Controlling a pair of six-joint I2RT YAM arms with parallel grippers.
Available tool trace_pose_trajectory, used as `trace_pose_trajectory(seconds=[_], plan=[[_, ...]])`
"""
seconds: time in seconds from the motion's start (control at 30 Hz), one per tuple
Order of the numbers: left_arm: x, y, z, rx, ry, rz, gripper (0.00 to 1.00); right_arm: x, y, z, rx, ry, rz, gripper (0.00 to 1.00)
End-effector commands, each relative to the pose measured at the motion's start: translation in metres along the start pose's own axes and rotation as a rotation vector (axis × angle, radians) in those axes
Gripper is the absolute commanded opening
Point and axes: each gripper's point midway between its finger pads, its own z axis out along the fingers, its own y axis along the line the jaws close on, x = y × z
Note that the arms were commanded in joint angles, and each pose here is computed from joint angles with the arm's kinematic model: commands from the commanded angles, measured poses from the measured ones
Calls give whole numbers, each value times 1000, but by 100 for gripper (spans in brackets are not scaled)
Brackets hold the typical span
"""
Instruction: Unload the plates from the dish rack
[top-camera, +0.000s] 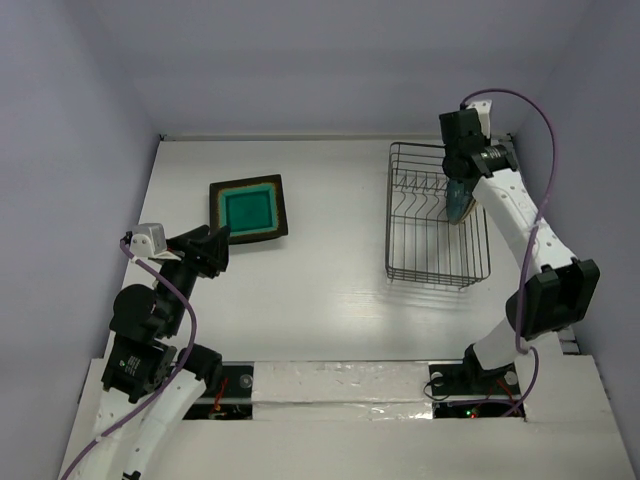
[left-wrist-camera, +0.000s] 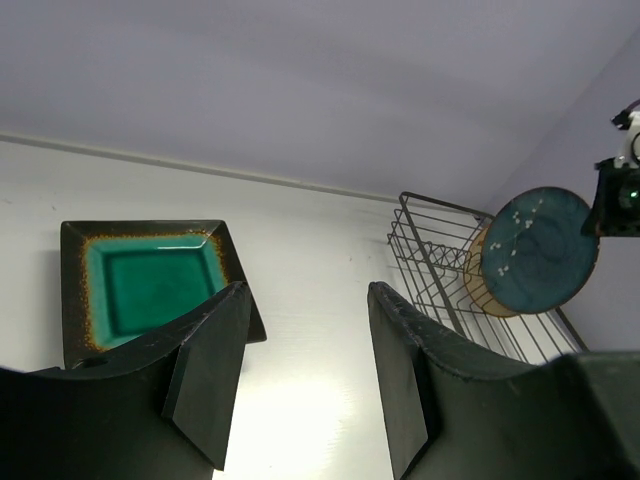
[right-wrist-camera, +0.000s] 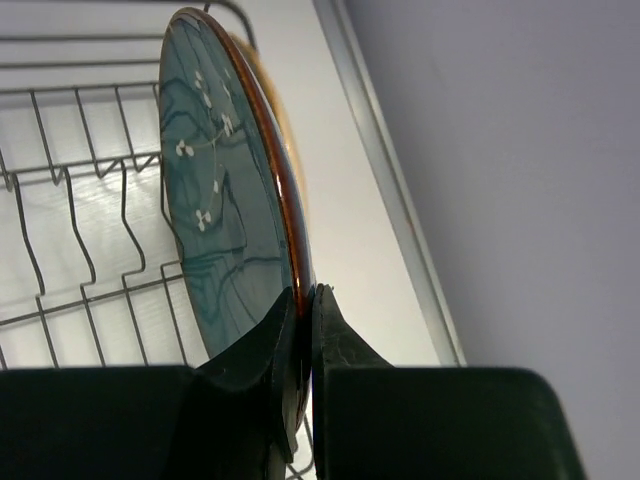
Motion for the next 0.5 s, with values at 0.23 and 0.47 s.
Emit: trace_pose_trajectory(seconds=[0.23,0.47], plan=[[-7,-5,3,18,-29,-2,48,-99,-29,-133,-216,-379,286,0],[-5,-3,5,11,-19,-1,48,-89,42,-207,-670,-455,307,0]])
